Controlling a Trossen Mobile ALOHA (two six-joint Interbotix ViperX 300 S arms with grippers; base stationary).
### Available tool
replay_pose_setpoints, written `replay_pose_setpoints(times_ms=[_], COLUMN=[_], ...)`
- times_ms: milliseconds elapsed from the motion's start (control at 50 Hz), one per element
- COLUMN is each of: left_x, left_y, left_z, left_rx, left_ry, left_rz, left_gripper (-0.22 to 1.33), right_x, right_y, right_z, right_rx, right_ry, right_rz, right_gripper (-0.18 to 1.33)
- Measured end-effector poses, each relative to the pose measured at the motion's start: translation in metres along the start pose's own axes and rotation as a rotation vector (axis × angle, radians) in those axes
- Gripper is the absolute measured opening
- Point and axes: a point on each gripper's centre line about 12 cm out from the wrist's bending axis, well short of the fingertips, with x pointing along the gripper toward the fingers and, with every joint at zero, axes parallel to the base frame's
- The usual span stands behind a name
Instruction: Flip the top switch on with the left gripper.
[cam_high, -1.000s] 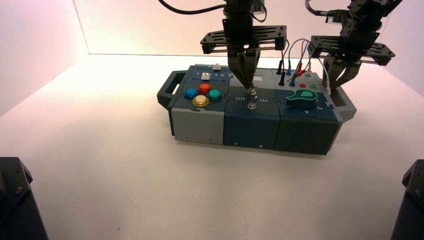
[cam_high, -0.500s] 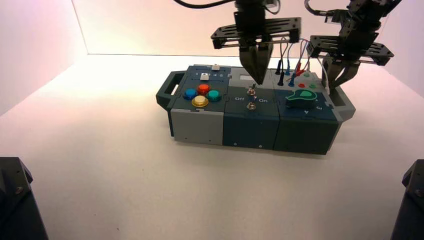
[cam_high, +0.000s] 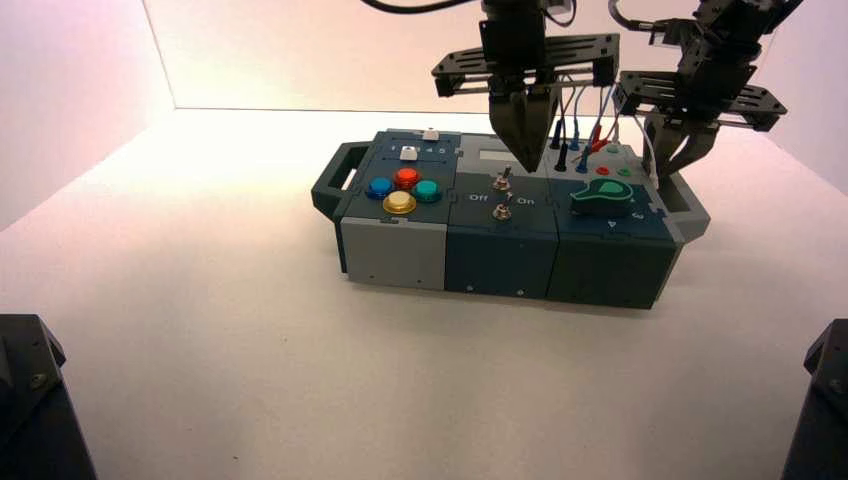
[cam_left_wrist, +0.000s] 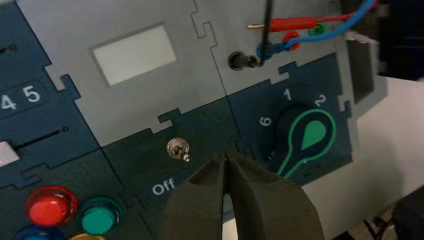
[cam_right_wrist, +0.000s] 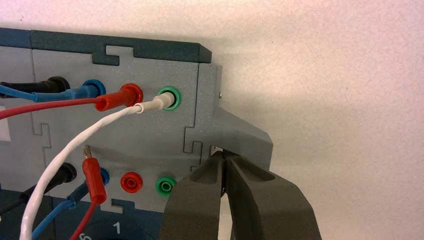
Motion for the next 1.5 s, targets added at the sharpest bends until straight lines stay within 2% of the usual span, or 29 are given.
replay_pose_setpoints(times_ms=[240,580,820,980,1040,1160,1340,1500], left_x=[-0.017,-0.045,-0.058,-0.064,-0.067,-0.066,-0.058,-0.066], left_y=[0.001,0.004,0.010,0.018,0.024,0.036,0.040,0.040], left_z=[-0.005,-0.016,-0.020,-0.020,-0.018,-0.015,-0.019,-0.017], left_rx=[0.036,0.188,0.294,0.378,0.391,0.389,0.412,0.413], left_ry=[-0.017,0.021,0.056,0.059,0.053,0.036,0.027,-0.007], left_rz=[-0.001,0.012,0.022,0.026,0.027,0.034,0.035,0.031], left_gripper=[-0.16,-0.16,-0.16,-0.16,-0.16,-0.16,-0.16,-0.16], right_x=[-0.008,-0.043,-0.055,-0.059,-0.060,-0.063,-0.069,-0.076], right_y=[0.000,0.008,0.014,0.015,0.016,0.017,0.022,0.023], right_z=[-0.006,-0.011,-0.015,-0.017,-0.015,-0.010,-0.007,-0.008], right_rx=[-0.001,-0.086,-0.143,-0.210,-0.237,-0.301,-0.336,-0.351], right_ry=[0.016,0.036,0.053,0.076,0.073,0.056,0.014,-0.031], right_rz=[0.002,0.020,0.035,0.040,0.043,0.047,0.063,0.062], right_gripper=[-0.14,-0.14,-0.14,-0.14,-0.14,-0.14,-0.14,-0.14])
